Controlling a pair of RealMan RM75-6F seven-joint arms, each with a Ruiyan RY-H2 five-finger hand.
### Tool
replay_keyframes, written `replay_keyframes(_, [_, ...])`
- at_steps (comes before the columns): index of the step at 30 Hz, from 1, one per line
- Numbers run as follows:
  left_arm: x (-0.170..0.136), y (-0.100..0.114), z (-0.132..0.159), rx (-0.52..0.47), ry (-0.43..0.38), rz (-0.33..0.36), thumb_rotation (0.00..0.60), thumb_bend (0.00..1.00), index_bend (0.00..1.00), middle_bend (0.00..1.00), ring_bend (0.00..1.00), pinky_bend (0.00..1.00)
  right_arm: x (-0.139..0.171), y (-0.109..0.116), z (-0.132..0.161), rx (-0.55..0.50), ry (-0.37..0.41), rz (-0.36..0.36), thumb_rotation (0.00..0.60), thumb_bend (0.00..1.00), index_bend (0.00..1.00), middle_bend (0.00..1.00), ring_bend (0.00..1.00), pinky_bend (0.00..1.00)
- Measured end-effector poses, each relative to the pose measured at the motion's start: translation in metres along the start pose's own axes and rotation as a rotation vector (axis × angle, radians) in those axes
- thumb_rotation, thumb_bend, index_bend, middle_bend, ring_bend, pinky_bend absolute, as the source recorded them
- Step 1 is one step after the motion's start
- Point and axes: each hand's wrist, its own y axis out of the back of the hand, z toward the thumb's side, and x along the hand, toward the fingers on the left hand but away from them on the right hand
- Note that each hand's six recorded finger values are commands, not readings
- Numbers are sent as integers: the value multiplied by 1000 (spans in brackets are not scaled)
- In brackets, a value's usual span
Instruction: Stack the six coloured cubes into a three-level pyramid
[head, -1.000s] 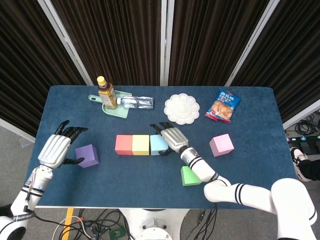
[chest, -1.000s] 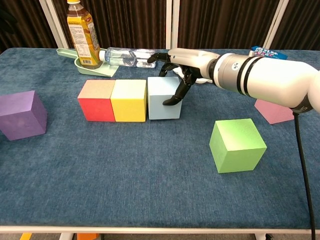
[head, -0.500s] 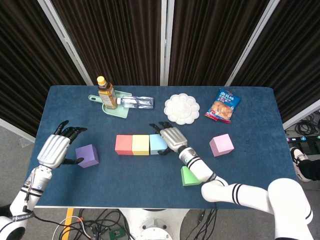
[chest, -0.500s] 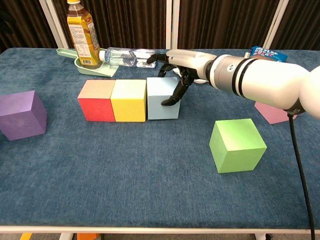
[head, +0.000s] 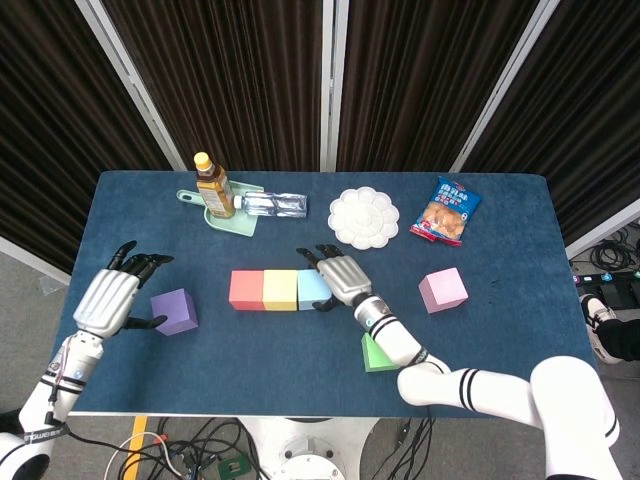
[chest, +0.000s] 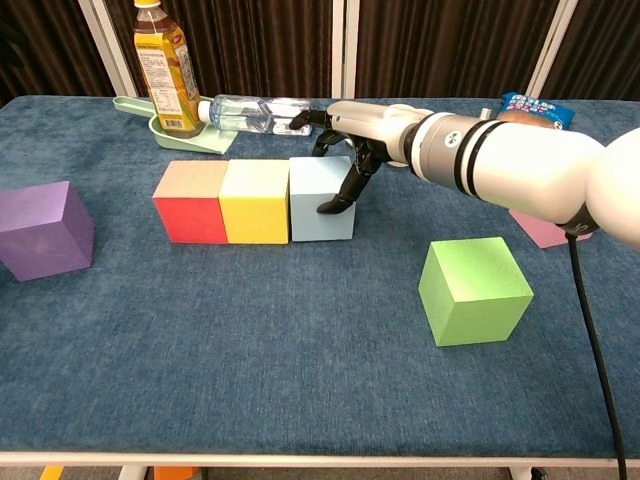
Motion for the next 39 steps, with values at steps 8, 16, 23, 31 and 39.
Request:
replay_keyframes(8, [0,0,0,-1,-3,3,600,0,174,208,203,45,1,0,0,-3,-4,5,600,127,0,247,0,0])
replay_keyframes(16, [1,1,0,1,-4,3,600,0,174,208,204,46,3,0,-1,-9,-6,15,600,126,0,179,0,0])
replay_keyframes(23, [0,1,0,5,-4,2,600,0,174,208,204,46,15,15,-9,-5,-6,24,600,125,0,156,0,0])
replay_keyframes(31, [3,1,4,6,-11,2,600,0,174,207,204,46,20,13,-20,-9,-23,42,600,126,0,225,0,0])
replay_keyframes(39, [3,1,3,7,-4,0,600,0,174,207,203,46,13,8,-17,-15,-14,41,600,126,0,244,0,0])
